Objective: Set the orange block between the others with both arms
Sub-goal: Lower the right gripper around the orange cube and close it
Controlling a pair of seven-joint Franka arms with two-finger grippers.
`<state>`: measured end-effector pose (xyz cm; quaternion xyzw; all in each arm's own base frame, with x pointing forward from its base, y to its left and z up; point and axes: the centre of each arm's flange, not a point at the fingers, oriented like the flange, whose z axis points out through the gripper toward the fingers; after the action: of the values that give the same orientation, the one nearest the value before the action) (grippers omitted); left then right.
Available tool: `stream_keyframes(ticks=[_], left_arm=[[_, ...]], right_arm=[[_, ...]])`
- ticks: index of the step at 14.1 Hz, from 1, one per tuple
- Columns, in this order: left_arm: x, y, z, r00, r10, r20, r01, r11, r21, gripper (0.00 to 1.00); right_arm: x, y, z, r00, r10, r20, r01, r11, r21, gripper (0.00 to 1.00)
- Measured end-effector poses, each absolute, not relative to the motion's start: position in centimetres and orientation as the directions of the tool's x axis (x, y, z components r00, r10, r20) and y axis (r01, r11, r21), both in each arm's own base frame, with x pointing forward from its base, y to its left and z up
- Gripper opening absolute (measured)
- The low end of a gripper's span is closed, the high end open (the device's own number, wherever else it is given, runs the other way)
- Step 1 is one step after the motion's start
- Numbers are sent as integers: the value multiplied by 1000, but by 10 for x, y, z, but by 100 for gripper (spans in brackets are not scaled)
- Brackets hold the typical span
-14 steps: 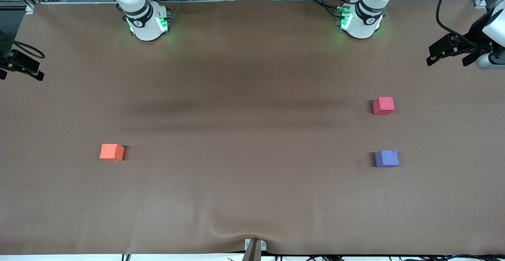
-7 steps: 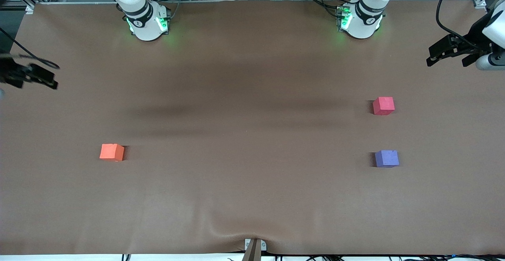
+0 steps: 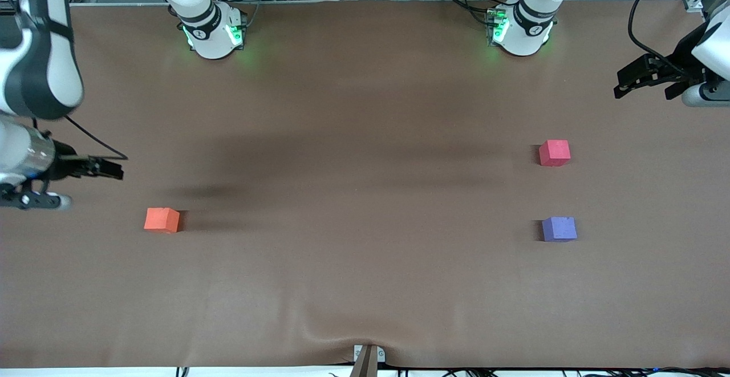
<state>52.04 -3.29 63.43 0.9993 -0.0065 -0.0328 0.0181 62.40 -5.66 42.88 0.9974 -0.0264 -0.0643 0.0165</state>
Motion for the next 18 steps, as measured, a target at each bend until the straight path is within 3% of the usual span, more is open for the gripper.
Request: stream_keyframes(ticks=[7, 12, 18], left_arm=[[520, -31, 634, 998, -11, -69, -9, -999, 36, 100], [520, -30, 633, 997, -9, -71, -6, -999, 36, 100], [520, -30, 634, 998, -9, -70, -6, -999, 36, 100]], right_arm=[[662, -55, 323, 996, -15, -83, -9, -997, 79, 100], [672, -60, 246, 996, -11, -89, -3, -996, 85, 100], [671, -59, 226, 994, -16, -108, -8, -997, 77, 100]])
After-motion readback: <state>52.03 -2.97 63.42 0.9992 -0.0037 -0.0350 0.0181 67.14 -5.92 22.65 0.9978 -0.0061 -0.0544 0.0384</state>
